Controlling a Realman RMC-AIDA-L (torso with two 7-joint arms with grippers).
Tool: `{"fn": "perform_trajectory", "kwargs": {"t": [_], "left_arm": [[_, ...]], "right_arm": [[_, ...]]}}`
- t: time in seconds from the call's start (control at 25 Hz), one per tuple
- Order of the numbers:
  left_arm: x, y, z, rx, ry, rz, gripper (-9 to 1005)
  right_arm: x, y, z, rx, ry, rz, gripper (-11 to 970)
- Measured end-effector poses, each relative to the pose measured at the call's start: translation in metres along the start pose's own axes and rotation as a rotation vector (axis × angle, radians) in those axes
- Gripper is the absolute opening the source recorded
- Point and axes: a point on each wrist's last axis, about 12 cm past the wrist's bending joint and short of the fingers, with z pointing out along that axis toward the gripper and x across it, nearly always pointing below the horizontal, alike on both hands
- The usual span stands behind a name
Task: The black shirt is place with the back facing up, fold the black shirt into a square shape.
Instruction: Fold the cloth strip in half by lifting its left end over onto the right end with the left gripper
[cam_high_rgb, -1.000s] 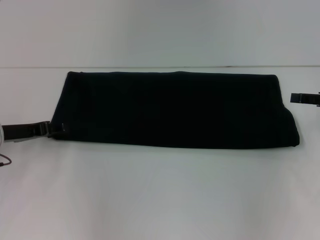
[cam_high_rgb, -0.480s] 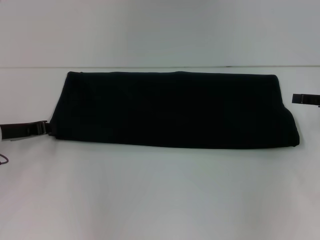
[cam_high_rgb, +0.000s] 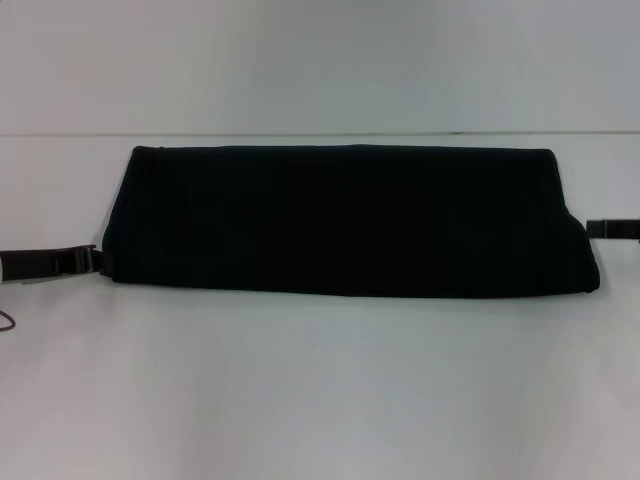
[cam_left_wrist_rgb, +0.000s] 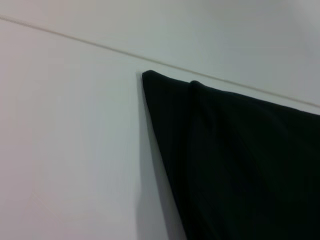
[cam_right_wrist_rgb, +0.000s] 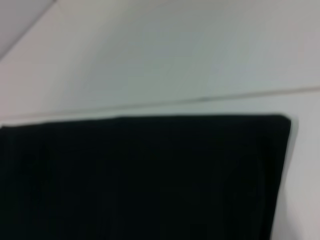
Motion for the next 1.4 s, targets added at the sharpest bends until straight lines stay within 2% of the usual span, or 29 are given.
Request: {"fn": "perform_trajectory", "kwargs": {"t": [0.36,0.68,0.92,1.0,1.4], "left_arm": [[0.004,0.001,0.0,-0.003,0.016,0.002,-1],[0.005,0.001,0.0,-0.005,0.017,0.002,0],[0.004,0.001,0.0,-0.008,0.016,0.003,0],[0.004,0.001,0.0,-0.008,0.016,0.003,0],[0.005,0.001,0.001,-0.006,0.018,0.001,0]], "right_arm": [[0.015,0.008,0.012,-0.016,0.091,-0.02,591],[0.021,0.011,0.02,-0.018,0.1,-0.014,590],[0.024,0.013,0.022,-0.024,0.102,-0.026,542],[0.024,0.012,0.021,-0.021,0.095,-0.022,327],[0.024,0.008,0.017,-0.012,0.089,-0.029,78]]}}
